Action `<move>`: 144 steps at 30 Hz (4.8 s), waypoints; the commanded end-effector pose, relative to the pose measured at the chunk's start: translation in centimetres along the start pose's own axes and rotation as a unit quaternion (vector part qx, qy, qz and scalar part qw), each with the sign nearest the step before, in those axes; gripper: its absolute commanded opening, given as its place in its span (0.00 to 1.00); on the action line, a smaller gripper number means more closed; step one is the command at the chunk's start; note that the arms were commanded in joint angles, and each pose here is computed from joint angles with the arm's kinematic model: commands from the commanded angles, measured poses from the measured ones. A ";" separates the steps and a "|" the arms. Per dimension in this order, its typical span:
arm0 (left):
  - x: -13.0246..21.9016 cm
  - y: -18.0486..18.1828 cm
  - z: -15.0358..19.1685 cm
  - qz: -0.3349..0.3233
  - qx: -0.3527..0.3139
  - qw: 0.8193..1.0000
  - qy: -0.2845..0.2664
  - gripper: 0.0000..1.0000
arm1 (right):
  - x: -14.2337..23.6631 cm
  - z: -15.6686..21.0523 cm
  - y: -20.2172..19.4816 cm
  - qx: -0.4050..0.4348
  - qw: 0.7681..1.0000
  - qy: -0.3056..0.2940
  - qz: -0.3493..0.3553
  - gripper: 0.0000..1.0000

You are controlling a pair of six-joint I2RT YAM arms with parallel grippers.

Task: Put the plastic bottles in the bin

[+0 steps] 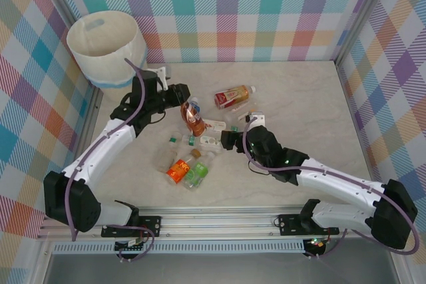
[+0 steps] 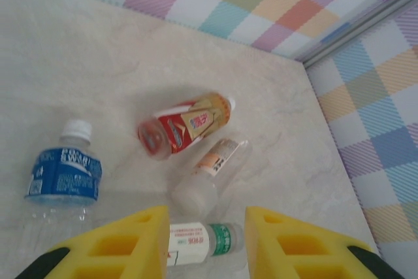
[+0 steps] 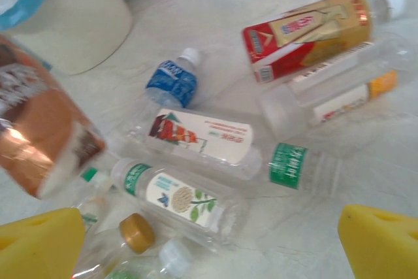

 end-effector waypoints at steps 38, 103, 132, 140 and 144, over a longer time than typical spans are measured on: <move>10.8 -0.5 -27.6 -0.161 -0.072 0.826 -0.535 0.00 | 1.7 0.5 -3.4 -0.076 0.993 -0.070 0.048 1.00; 4.5 -1.3 -18.9 -0.028 -0.042 0.977 -0.209 1.00 | -2.0 1.2 -0.2 -0.034 0.999 0.015 0.006 1.00; -11.8 8.8 3.7 -0.197 -0.145 0.935 0.258 0.93 | -1.9 2.1 -1.4 -0.064 0.997 0.022 0.047 1.00; -14.5 11.2 5.4 -0.250 -0.152 0.915 0.277 0.86 | -1.8 2.1 -1.4 -0.060 0.997 0.025 0.048 1.00; -15.5 12.0 6.0 -0.253 -0.147 0.912 0.288 0.80 | -1.8 2.2 -1.4 -0.060 0.997 0.026 0.048 1.00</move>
Point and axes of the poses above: each hand's point on the last joint's axis, 136 mm out from that joint toward the fingers, its own x axis back along the fingers, its own y axis along the line the jaws close on, z = x × y, the point moved 5 cm from there along x, back along the fingers, and after that the axes turned 12 degrees about x, right-handed, at the moved point
